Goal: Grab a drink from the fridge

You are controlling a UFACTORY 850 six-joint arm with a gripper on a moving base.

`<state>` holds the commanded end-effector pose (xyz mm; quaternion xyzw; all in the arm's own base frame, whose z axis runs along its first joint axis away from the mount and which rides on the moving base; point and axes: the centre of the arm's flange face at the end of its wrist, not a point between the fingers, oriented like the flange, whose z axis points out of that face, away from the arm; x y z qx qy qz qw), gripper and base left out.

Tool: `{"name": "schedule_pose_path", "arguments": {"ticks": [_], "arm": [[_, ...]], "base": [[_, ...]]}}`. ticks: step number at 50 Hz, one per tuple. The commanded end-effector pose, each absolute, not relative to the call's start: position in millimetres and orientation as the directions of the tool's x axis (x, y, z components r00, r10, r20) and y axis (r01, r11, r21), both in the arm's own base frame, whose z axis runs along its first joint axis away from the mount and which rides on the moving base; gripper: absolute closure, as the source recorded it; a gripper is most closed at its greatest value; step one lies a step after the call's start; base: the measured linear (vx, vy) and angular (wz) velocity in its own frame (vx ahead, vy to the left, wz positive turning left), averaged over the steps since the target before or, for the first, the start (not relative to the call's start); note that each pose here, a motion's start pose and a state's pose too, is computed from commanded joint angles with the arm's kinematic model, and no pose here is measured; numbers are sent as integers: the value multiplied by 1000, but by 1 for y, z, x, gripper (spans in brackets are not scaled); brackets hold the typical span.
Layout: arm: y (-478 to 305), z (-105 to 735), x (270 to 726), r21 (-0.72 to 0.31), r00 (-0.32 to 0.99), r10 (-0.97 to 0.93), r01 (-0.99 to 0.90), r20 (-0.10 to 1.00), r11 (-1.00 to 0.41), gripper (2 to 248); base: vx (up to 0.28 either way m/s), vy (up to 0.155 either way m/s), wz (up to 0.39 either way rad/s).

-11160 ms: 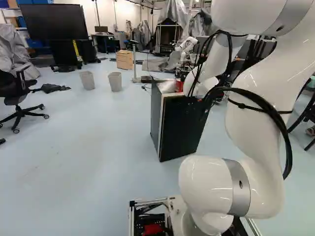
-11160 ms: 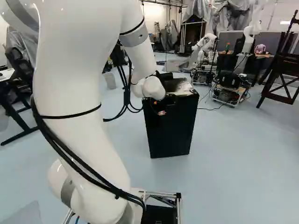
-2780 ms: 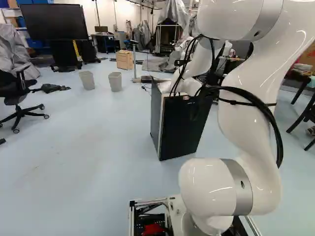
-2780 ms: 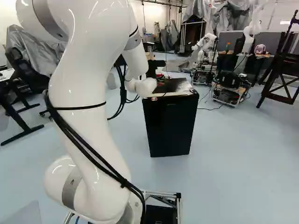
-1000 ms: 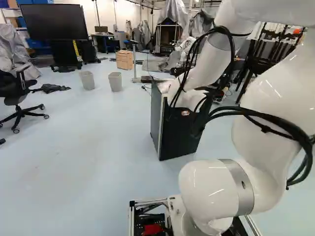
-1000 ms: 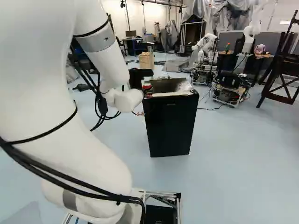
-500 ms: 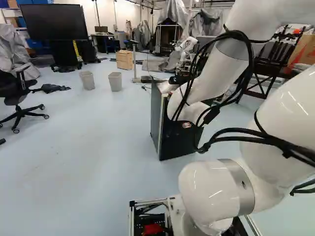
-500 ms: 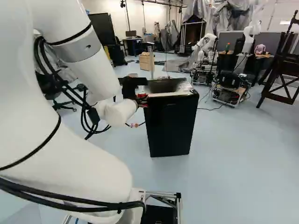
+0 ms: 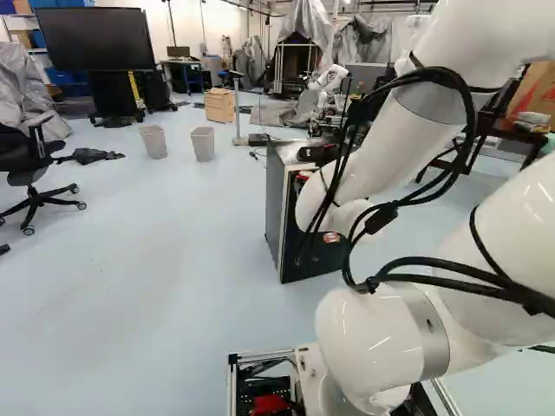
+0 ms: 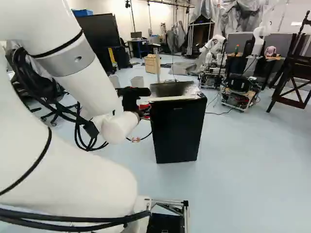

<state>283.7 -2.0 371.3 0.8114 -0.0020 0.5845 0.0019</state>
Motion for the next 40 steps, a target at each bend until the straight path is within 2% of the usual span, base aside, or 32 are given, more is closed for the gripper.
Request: {"name": "schedule_pose_path", "arguments": {"ticks": [40], "arm": [[0, 366, 270, 0, 326, 0, 0, 946, -1000, 158]], "base": [[0, 0, 0]]}}
